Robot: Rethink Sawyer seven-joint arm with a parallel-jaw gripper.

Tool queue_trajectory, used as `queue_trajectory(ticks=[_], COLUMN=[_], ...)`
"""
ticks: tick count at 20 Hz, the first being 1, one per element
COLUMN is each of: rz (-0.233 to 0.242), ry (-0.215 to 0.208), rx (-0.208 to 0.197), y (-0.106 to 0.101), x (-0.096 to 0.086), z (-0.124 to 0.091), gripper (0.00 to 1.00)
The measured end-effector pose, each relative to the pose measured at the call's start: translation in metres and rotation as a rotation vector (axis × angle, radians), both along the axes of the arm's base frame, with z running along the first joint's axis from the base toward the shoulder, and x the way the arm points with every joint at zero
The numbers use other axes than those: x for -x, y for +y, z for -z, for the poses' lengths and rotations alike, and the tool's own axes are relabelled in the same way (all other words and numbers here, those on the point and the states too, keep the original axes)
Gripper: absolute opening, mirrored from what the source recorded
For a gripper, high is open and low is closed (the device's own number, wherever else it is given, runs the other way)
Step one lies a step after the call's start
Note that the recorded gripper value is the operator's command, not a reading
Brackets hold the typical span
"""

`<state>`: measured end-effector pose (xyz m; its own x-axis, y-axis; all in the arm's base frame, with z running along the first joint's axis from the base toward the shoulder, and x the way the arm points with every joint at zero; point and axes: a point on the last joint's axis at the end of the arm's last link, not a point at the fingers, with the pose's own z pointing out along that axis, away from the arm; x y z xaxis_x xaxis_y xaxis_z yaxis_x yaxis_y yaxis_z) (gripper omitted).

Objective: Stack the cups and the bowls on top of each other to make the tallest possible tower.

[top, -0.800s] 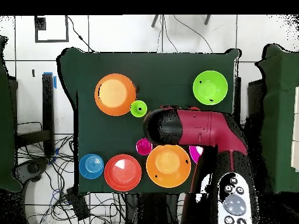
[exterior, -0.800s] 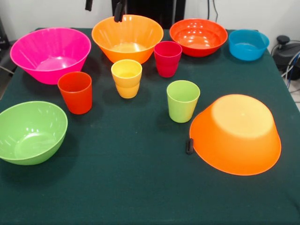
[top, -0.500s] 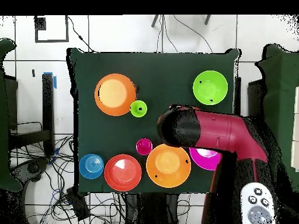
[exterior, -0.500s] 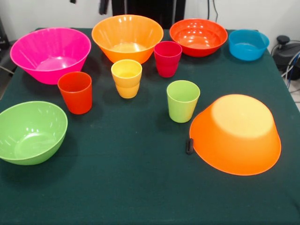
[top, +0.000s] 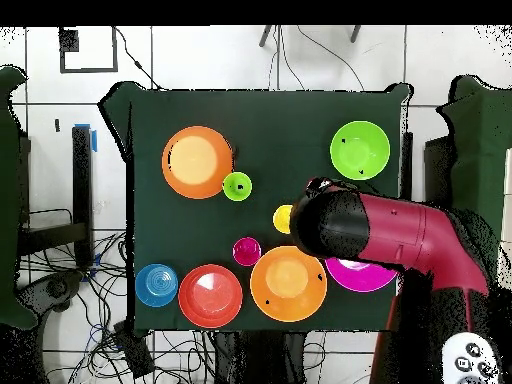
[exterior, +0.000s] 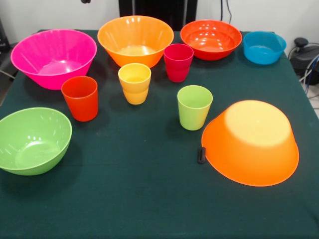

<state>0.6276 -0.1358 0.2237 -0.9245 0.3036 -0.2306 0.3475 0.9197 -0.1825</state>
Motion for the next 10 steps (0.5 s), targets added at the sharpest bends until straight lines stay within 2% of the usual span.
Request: queue_trajectory(ticks=[10], rz=[-0.014], ry=[-0.005], rx=[-0.019], y=[0.0068], x=[-0.0054], z=[0.0019], gripper=[1.0])
